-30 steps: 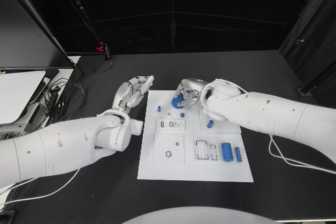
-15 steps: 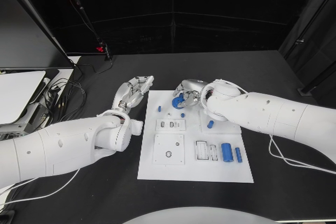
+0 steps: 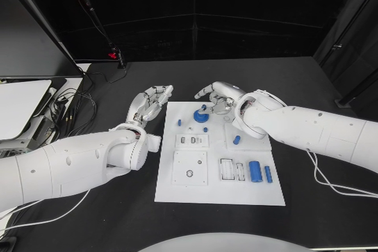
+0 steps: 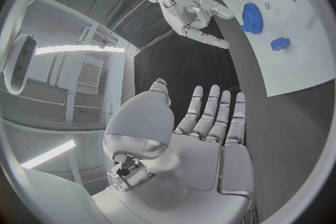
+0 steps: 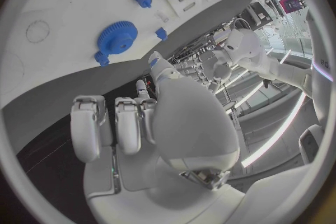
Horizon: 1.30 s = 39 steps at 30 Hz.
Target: Assemble the parts on the task board
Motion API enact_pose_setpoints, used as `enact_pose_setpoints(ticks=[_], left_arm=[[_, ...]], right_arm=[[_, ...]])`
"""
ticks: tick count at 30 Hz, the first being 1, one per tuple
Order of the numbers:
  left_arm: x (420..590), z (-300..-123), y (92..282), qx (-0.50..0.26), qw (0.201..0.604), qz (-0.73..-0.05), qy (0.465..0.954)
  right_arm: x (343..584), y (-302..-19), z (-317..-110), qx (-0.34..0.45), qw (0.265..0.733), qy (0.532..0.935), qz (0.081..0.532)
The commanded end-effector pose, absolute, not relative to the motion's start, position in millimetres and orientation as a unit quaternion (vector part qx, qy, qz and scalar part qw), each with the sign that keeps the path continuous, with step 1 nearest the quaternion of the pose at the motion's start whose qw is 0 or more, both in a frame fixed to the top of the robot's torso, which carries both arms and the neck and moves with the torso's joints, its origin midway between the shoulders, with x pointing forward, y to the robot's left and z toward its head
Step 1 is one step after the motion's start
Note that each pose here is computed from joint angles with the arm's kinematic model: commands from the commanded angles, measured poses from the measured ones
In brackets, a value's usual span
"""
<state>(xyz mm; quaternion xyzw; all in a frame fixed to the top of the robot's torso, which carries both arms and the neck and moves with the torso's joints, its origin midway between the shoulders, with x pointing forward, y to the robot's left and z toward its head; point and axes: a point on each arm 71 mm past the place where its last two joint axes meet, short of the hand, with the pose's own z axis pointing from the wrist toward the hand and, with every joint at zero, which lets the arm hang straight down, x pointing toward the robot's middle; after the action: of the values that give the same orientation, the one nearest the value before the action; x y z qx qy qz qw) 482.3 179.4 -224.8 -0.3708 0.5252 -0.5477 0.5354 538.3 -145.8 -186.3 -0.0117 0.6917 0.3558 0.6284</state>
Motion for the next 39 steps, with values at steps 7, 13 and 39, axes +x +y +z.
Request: enact_pose_setpoints(ticks=[7, 13, 39], left_arm=[[477.6, -208.0, 177.1, -0.302, 0.575, -0.608, 0.457], [477.8, -208.1, 176.8, -0.302, 0.575, -0.608, 0.457], [477.6, -208.1, 177.6, -0.302, 0.574, -0.608, 0.457]], right_arm=[[532.3, -168.3, -174.5, 0.021, 0.645, 0.658, 0.388], [532.6, -165.2, -179.0, -0.034, 0.645, 0.678, 0.351], [530.8, -162.9, -174.2, -0.047, 0.678, 0.649, 0.343]])
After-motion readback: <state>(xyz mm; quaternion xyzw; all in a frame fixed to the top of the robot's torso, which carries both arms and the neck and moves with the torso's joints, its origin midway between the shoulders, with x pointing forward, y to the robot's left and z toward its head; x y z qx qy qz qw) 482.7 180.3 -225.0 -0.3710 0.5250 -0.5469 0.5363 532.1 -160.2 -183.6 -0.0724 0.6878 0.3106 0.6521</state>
